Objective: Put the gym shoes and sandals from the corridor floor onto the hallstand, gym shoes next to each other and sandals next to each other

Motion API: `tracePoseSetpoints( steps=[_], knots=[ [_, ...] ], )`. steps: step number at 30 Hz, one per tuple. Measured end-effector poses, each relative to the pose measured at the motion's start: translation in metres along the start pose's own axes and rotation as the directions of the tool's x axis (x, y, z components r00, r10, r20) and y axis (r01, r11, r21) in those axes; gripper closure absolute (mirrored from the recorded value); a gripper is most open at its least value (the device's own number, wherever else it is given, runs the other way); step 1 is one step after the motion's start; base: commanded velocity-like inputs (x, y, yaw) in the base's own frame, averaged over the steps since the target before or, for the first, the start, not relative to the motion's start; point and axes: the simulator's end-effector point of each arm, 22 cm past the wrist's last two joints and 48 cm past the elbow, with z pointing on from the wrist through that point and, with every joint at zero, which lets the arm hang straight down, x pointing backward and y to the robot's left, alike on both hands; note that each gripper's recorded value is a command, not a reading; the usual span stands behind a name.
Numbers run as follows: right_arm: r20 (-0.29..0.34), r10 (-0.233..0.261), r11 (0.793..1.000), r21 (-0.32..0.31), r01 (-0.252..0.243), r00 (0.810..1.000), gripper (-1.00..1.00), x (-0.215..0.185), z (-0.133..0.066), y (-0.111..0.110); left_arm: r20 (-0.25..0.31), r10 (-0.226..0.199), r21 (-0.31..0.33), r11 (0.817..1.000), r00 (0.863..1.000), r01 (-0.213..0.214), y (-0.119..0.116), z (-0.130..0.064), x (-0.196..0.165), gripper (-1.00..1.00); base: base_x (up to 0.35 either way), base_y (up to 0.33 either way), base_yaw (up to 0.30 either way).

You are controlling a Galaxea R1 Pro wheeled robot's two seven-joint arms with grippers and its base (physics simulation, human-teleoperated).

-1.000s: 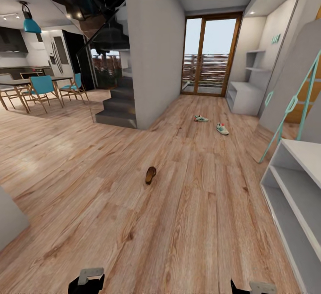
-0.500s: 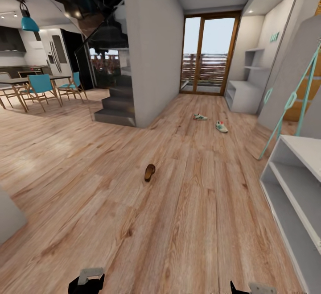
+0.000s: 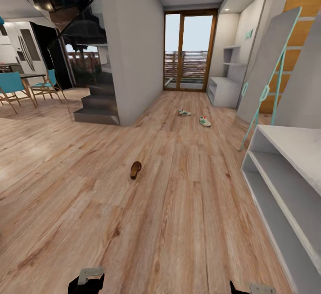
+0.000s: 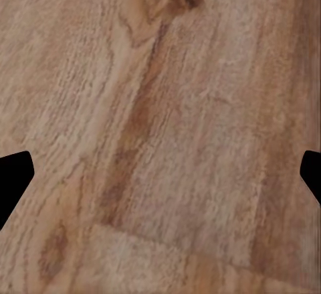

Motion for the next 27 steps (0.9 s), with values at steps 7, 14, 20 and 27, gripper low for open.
tracePoseSetpoints(
  steps=[7, 14, 20, 27],
  knots=[
    [0.000, -0.001, 1.000, 0.000, 0.001, 1.000, -1.00, 0.0001, 0.0000, 0.0001, 0.003, 0.000, 0.000, 1.000, 1.000, 0.000, 0.0000, 0.0000, -0.0006, -1.00, 0.000, 0.000, -0.272],
    [0.000, -0.001, 1.000, 0.000, 0.001, 1.000, -1.00, -0.0001, -0.0001, 0.0001, 0.011, 0.001, 0.000, 1.000, 1.000, -0.001, 0.0000, -0.0001, -0.0027, -1.00, 0.092, 0.000, -0.255],
    [0.001, -0.001, 1.000, -0.002, 0.001, 1.000, -1.00, -0.0003, -0.0002, 0.0013, 0.013, 0.001, 0.000, 1.000, 1.000, -0.001, 0.0001, -0.0002, -0.0031, -1.00, 0.300, 0.000, -0.066],
    [0.001, -0.001, 1.000, -0.003, 0.001, 1.000, -1.00, -0.0003, -0.0002, 0.0016, 0.014, 0.001, 0.000, 1.000, 1.000, -0.001, 0.0001, -0.0002, -0.0031, -1.00, 0.336, -0.015, -0.006]
  ],
)
